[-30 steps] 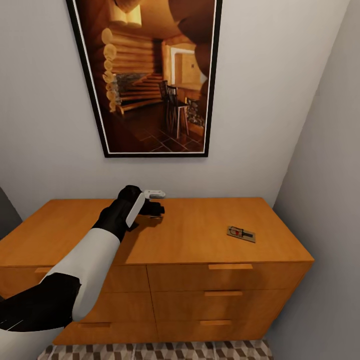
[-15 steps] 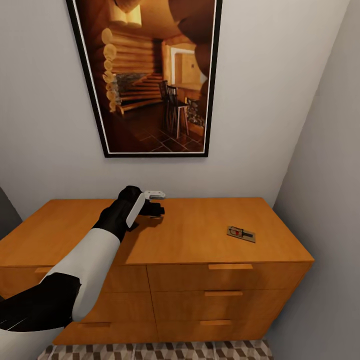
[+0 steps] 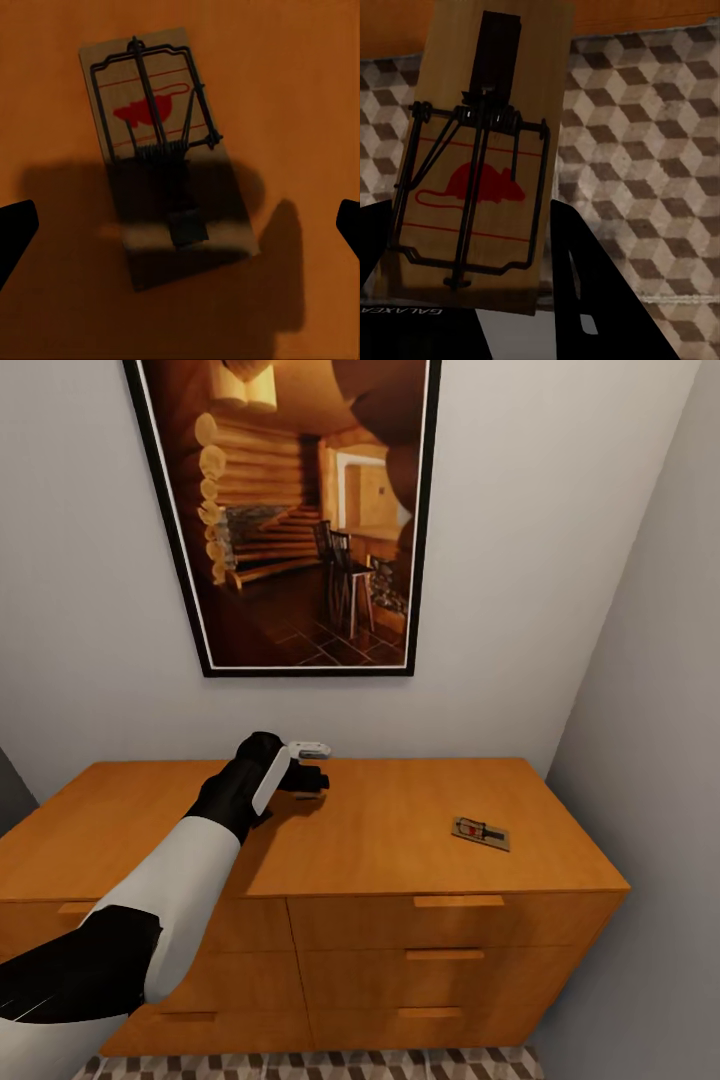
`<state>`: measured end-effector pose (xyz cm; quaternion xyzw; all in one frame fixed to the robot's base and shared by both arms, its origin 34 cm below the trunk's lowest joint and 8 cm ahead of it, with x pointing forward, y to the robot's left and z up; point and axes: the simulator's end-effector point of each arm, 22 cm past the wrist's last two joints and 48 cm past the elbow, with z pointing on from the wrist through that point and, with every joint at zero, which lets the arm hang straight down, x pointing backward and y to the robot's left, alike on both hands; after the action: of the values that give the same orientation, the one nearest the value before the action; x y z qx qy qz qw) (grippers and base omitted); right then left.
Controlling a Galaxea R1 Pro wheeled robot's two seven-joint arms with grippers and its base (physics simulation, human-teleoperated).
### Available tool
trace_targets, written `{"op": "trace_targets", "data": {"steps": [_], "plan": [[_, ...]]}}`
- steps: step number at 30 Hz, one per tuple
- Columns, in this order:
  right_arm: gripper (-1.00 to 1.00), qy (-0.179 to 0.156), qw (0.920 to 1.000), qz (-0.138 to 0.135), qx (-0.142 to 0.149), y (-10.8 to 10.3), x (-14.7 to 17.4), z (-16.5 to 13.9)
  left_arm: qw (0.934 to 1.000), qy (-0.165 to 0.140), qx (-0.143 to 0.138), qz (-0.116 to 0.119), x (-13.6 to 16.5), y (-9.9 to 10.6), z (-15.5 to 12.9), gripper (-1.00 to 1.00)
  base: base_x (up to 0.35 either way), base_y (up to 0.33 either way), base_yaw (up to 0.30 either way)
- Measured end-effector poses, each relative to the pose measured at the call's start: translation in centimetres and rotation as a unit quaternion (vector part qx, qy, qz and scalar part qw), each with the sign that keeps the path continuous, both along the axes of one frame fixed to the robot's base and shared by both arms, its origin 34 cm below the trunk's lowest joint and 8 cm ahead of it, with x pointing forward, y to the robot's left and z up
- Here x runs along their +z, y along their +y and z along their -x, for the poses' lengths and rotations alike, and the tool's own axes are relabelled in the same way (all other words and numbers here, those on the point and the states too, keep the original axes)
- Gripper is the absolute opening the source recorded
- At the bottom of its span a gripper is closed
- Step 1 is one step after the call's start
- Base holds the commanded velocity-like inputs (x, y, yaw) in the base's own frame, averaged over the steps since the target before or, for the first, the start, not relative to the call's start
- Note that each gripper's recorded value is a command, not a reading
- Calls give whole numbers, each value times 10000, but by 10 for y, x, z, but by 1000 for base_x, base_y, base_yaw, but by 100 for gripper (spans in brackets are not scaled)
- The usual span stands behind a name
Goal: Take the four mousetraps from the cabinet in the bathroom and place them on the bathroom floor. Make sure all four end up on the same floor surface, and ensure that at least two of them are either under or directly next to the same bathroom sink.
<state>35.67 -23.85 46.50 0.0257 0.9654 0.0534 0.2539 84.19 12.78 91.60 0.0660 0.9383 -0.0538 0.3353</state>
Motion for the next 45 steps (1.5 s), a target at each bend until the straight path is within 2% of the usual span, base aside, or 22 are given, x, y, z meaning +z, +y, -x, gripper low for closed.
{"op": "trace_targets", "data": {"steps": [45], "plan": [[-100,4,10000,0,0,0,0,0,10000,9,6,-4,-1,1,0,100,17,-2,0]]}}
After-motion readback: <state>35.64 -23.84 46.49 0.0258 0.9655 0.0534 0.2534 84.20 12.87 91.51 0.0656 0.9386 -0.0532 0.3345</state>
